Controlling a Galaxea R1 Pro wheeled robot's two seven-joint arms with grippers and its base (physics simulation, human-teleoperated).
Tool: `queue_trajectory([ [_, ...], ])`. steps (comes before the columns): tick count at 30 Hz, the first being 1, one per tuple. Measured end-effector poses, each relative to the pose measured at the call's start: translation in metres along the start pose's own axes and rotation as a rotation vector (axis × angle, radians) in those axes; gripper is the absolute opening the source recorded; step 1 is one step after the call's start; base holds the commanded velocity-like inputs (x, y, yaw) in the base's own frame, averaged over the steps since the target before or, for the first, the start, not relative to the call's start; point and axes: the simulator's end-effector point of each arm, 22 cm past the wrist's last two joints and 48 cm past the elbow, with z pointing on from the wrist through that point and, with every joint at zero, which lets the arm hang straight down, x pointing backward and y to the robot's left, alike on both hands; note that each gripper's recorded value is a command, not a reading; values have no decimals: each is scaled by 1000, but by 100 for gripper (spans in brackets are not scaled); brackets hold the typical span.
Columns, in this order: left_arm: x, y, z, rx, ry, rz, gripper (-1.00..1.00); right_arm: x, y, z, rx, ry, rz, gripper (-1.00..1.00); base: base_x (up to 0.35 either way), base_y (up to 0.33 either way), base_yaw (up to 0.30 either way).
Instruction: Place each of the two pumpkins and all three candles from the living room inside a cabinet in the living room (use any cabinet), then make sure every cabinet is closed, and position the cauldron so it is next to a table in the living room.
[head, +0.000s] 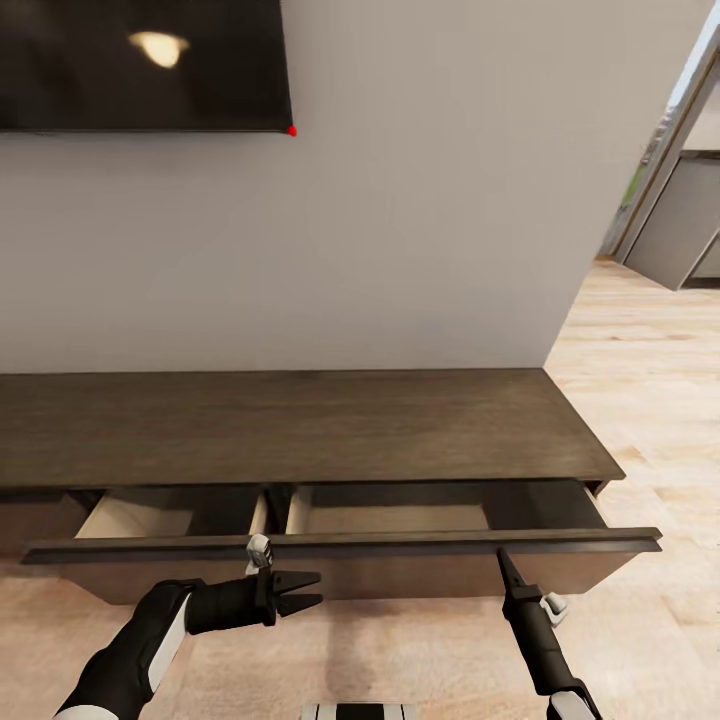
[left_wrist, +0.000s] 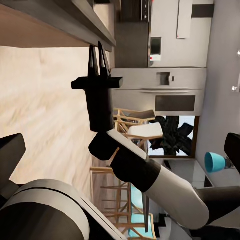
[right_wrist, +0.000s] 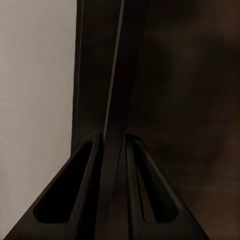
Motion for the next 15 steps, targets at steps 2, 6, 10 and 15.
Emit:
queue_trajectory([
  [2, 0, 0, 0, 0, 0, 0, 100, 0, 0, 0, 0, 0, 0, -100, -150, 0, 0],
  [6, 0, 0, 0, 0, 1, 0, 100, 0, 0, 0, 0, -1, 1, -100, -147, 0, 0],
  [10, 0, 0, 0, 0, 1, 0, 100, 0, 0, 0, 0, -1, 1, -100, -143, 0, 0],
  [15, 0, 0, 0, 0, 1, 0, 100, 0, 0, 0, 0, -1, 1, -100, -74, 0, 0],
])
